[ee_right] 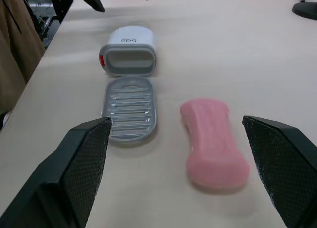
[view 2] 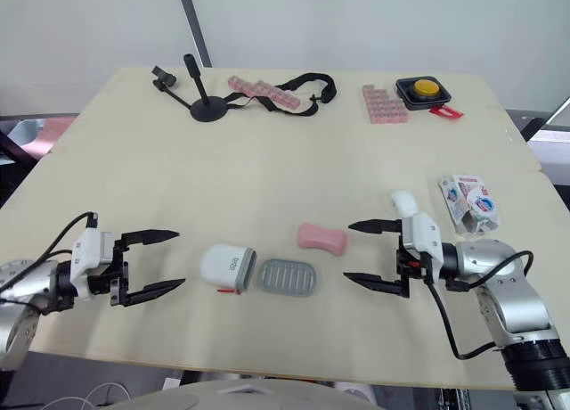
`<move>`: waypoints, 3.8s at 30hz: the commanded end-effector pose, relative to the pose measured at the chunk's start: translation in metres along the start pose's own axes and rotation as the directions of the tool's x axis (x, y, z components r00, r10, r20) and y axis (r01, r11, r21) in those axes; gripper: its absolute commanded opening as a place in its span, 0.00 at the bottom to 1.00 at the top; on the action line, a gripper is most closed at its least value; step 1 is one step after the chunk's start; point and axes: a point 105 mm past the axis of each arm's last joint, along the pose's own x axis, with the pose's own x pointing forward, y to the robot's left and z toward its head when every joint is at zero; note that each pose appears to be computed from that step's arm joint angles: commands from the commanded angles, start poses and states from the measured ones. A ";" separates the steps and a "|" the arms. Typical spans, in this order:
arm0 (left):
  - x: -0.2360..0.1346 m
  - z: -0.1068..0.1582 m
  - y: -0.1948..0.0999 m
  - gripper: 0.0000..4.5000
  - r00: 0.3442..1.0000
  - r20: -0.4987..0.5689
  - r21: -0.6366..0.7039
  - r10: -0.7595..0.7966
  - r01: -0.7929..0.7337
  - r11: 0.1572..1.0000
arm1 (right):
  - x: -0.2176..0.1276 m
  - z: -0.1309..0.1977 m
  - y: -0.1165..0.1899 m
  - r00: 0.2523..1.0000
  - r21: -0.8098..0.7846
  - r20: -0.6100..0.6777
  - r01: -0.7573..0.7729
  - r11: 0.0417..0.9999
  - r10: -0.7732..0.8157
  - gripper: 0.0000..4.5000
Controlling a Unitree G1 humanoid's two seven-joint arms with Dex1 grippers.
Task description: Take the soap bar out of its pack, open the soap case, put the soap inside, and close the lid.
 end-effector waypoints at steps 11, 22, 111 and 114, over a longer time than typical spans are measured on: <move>0.002 0.000 -0.060 1.00 0.999 0.043 0.003 -0.002 0.002 1.000 | 0.060 0.011 -0.013 0.967 -0.038 -0.254 0.006 0.999 -0.015 1.00; 0.017 0.005 -0.102 1.00 0.994 0.091 -0.024 -0.061 0.063 0.998 | 0.080 0.000 -0.030 0.929 -0.019 -0.368 0.023 1.000 -0.028 1.00; 0.014 -0.013 -0.090 1.00 0.999 0.050 -0.054 0.019 -0.016 0.998 | 0.125 0.031 0.046 0.882 0.121 -0.419 -0.182 0.976 0.216 0.37; 0.015 -0.013 -0.089 1.00 0.998 0.051 -0.057 0.024 -0.021 0.998 | 0.123 0.030 0.044 0.878 0.098 -0.434 -0.179 0.979 0.204 0.37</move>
